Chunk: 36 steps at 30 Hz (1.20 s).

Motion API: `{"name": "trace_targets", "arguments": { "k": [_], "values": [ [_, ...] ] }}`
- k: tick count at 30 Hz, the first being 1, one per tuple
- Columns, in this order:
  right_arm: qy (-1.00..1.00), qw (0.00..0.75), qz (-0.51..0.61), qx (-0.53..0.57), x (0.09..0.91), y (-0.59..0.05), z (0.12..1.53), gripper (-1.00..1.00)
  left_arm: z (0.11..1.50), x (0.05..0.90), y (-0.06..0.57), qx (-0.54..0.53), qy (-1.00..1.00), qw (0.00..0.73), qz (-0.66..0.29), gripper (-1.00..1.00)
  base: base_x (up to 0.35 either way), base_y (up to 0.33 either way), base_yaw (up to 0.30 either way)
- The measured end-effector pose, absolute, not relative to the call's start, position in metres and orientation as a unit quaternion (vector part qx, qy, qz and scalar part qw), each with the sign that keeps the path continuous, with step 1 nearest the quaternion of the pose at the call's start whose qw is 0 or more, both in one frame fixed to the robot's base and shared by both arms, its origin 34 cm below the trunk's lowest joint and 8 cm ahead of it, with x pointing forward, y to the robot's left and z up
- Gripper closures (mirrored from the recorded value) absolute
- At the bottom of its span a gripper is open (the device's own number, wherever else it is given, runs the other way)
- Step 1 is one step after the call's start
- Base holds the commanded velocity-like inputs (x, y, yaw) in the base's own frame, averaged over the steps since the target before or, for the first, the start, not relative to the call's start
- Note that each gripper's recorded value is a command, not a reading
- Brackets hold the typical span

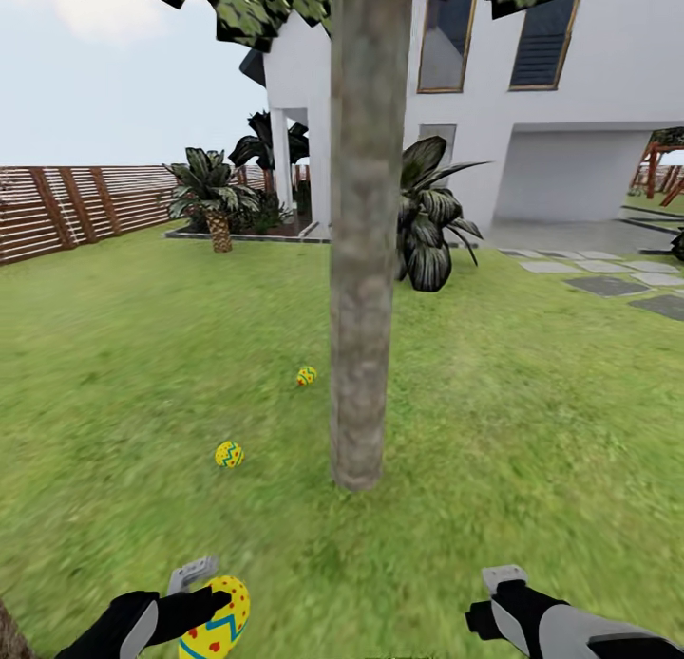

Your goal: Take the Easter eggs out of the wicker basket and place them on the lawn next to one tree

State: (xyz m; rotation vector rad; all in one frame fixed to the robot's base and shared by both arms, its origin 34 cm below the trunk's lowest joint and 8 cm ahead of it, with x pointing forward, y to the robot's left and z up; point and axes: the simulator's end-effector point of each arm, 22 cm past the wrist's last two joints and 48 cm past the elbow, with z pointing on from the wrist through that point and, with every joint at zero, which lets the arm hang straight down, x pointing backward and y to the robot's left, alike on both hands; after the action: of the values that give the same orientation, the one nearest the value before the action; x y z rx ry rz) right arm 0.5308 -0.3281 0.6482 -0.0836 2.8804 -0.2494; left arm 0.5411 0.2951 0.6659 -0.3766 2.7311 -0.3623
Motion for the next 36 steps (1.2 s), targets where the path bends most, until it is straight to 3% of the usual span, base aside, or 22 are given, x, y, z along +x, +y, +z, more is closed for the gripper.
{"name": "trace_targets", "arguments": {
  "k": [12,21,36],
  "values": [
    [0.988,0.125,-0.091,-0.027,0.528,-0.330,0.661,-1.00,0.679,0.538,0.296,-0.134,0.966,0.179,-0.127,1.00,-0.132,-0.310,0.291],
    [0.988,0.124,-0.091,-0.026,0.524,-0.330,0.670,-1.00,0.688,0.535,0.296,-0.135,0.966,0.180,-0.128,1.00,0.001,-0.060,0.033],
    [0.988,0.125,-0.090,-0.026,0.519,-0.331,0.684,-1.00,0.697,0.527,0.289,-0.136,0.969,0.173,-0.115,1.00,0.314,-0.091,0.000]
  ]
}}
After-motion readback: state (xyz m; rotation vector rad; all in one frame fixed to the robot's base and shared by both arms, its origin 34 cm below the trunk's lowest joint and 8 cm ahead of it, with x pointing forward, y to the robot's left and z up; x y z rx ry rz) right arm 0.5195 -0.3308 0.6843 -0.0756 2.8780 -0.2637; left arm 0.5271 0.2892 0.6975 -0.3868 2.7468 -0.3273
